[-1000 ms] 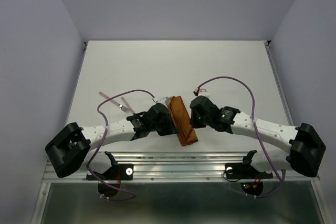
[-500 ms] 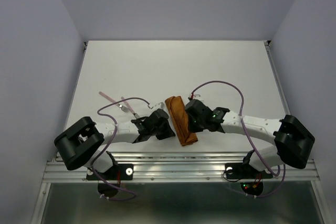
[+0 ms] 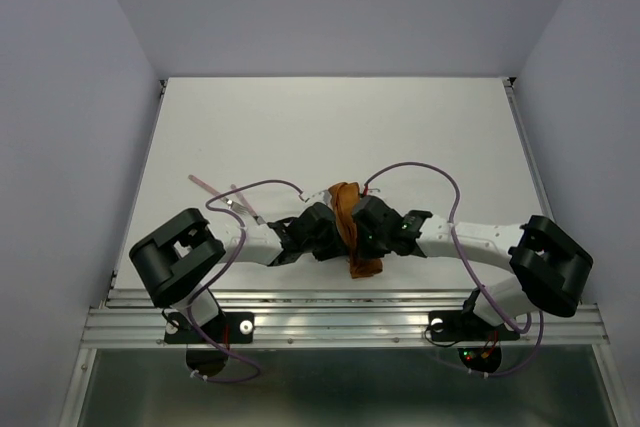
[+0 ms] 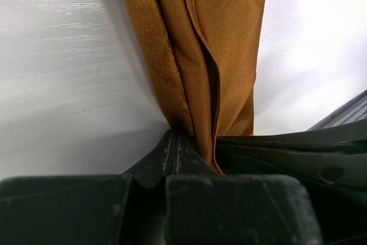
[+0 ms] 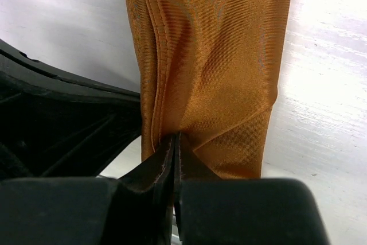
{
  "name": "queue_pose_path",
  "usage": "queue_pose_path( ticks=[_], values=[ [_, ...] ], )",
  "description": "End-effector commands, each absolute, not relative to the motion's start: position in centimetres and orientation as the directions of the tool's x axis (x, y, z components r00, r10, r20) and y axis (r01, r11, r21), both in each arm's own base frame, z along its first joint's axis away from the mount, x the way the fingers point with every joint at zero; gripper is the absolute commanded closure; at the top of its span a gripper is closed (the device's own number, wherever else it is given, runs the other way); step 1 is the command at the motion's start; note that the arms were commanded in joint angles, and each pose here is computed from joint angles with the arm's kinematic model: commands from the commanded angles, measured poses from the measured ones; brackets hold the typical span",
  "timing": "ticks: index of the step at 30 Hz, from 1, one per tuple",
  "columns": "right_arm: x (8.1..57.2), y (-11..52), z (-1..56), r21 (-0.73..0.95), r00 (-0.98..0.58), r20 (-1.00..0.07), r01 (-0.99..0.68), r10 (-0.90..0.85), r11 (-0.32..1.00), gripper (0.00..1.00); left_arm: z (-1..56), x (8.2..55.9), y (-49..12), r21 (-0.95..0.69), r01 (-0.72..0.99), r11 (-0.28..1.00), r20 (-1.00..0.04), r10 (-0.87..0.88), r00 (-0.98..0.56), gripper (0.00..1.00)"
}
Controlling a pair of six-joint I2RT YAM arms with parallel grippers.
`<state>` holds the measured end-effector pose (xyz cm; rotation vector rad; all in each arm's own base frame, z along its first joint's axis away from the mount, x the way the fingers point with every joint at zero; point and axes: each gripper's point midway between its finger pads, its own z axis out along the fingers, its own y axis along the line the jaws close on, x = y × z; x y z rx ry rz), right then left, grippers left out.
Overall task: Fold the napkin into a case and place the utensils inside
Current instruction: Smooth out the smaller rectangle-folded napkin at the center of the board.
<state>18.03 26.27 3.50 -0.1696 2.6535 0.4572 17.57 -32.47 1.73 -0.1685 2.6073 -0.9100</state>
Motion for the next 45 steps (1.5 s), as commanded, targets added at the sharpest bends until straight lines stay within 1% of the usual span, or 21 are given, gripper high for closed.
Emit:
queue_pose_path(
  ticks=[1, 5, 8, 12, 15, 16, 18, 20, 21, 24, 28, 29, 32, 39, 42, 45],
  values=[
    [18.4, 27.5, 3.9, 0.311, -0.886, -0.462, -0.208, -0.044, 0.927, 0.97, -0.8, 16.1, -31.1, -0.536, 0.004, 0.844, -0.284, -0.176, -0.943, 1.0],
    [18.3, 26.8, 2.6, 0.279, -0.889, -0.455, -0.197, -0.051, 0.94, 0.97, -0.6, 15.5, -31.1, -0.543, 0.001, 0.84, -0.267, -0.172, -0.948, 1.0],
    [18.4, 26.2, 2.0, 0.25, -0.885, -0.461, -0.2, -0.065, 0.947, 0.97, -0.2, 14.5, -29.9, -0.526, -0.011, 0.851, -0.244, -0.164, -0.956, 1.0],
    [18.8, 25.8, 2.8, 0.229, -0.867, -0.492, -0.215, -0.078, 0.949, 0.97, 3.2, 14.6, -28.8, -0.545, 0.008, 0.838, -0.296, -0.184, -0.937, 1.0],
    [19.4, 25.8, 4.9, 0.243, -0.844, -0.534, -0.214, -0.053, 0.946, 0.95, 5.7, 15.2, -28.6, -0.563, 0.04, 0.826, -0.343, -0.189, -0.92, 1.0],
    [19.5, 25.5, 5.3, 0.24, -0.839, -0.542, -0.2, -0.04, 0.95, 0.94, 6.8, 16.1, -28.1, -0.557, 0.041, 0.829, -0.384, -0.213, -0.898, 1.0],
    [19.8, 25.7, 7.2, 0.271, -0.822, -0.57, -0.195, -0.007, 0.943, 0.92, 8.2, 17.7, -28.0, -0.549, 0.052, 0.834, -0.424, -0.225, -0.877, 1.0],
    [19.9, 25.7, 8.3, 0.294, -0.812, -0.583, -0.195, 0.014, 0.936, 0.93, 8.8, 19.0, -28.2, -0.546, 0.054, 0.836, -0.438, -0.23, -0.869, 1.0],
    [19.9, 25.6, 9.1, 0.311, -0.805, -0.592, -0.191, 0.032, 0.931, 0.93, 10.0, 20.2, -28.8, -0.563, 0.06, 0.824, -0.452, -0.246, -0.857, 1.0],
    [19.3, 25.1, 9.1, 0.324, -0.819, -0.571, -0.157, 0.061, 0.933, 0.95, 9.5, 21.5, -30.1, -0.544, 0.081, 0.835, -0.452, -0.21, -0.867, 1.0],
    [18.0, 24.8, 7.3, 0.362, -0.852, -0.516, -0.117, 0.094, 0.925, 0.97, 9.6, 23.7, -32.9, -0.538, 0.111, 0.835, -0.462, -0.183, -0.868, 1.0],
    [17.8, 24.7, 6.9, 0.368, -0.855, -0.51, -0.114, 0.098, 0.923, 0.97, 10.1, 24.2, -33.5, -0.543, 0.124, 0.831, -0.473, -0.18, -0.862, 1.0],
    [17.4, 24.5, 5.8, 0.37, -0.861, -0.5, -0.109, 0.098, 0.923, 0.98, 9.1, 25.0, -34.1, -0.528, 0.129, 0.839, -0.476, -0.167, -0.864, 1.0],
    [16.8, 23.6, 2.8, 0.317, -0.881, -0.469, -0.094, 0.069, 0.944, 0.99, 4.0, 25.0, -33.1, -0.45, 0.091, 0.888, -0.431, -0.127, -0.893, 1.0],
    [16.9, 23.3, 3.1, 0.312, -0.875, -0.479, -0.096, 0.069, 0.945, 0.99, 2.3, 24.4, -32.3, -0.426, 0.084, 0.901, -0.414, -0.112, -0.903, 1.0],
    [17.2, 22.6, 4.0, 0.288, -0.861, -0.503, -0.093, 0.068, 0.953, 0.99, 2.2, 24.5, -32.3, -0.414, 0.109, 0.904, -0.426, -0.087, -0.901, 1.0]
  ],
)
